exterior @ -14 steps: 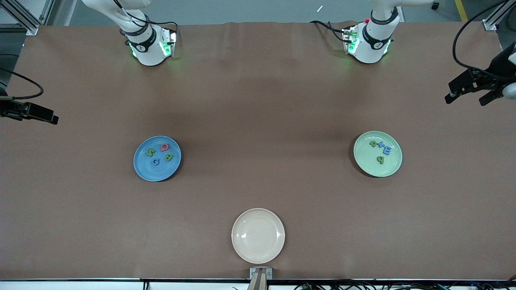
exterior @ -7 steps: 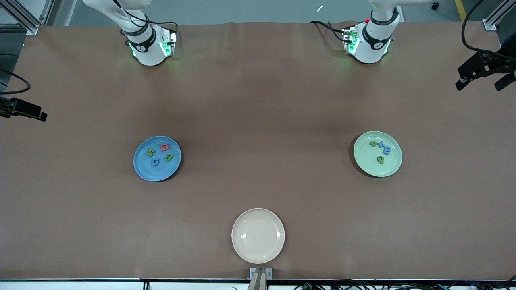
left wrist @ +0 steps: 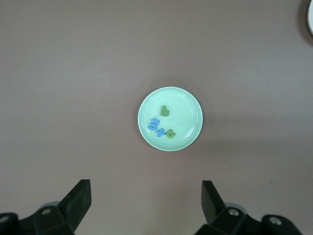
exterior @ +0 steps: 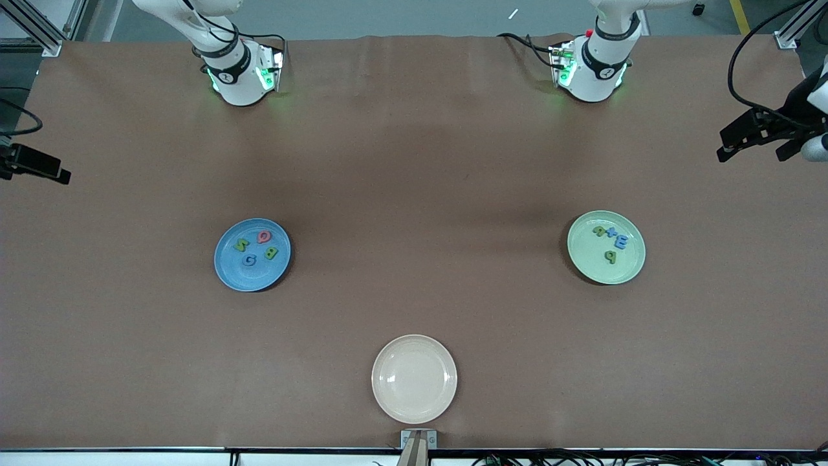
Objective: Sort uppercase to blue plate, lowercase to green plate
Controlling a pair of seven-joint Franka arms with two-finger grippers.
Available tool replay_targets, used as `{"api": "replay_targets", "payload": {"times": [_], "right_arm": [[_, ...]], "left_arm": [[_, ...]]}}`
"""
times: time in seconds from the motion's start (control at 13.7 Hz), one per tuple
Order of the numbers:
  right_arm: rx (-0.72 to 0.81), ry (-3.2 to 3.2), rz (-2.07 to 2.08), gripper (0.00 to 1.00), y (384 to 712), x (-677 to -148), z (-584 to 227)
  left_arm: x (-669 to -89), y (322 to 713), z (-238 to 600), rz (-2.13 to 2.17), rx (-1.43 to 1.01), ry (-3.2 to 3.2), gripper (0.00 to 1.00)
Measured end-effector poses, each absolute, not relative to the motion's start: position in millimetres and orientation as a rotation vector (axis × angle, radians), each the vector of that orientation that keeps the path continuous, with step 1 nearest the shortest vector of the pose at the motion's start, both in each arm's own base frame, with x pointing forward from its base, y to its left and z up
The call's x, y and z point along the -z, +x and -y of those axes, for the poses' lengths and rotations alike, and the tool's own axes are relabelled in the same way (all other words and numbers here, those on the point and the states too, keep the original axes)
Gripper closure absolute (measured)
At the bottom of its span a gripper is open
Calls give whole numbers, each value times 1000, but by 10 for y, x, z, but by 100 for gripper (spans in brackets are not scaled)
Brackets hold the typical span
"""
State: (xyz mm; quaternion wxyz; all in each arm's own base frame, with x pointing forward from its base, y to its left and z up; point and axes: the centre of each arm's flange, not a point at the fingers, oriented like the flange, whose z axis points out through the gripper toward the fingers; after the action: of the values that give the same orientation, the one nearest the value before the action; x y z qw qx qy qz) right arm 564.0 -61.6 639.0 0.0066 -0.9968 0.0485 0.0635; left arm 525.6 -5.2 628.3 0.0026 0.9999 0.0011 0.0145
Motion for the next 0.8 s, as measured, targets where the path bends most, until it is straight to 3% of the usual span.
{"api": "replay_targets", "payload": {"times": [0.8], "right_arm": [[-112,-3112,-125,0,5121,-6482,546]], "left_arm": [[-6149,5607,90,3,-61,3112,0]]}}
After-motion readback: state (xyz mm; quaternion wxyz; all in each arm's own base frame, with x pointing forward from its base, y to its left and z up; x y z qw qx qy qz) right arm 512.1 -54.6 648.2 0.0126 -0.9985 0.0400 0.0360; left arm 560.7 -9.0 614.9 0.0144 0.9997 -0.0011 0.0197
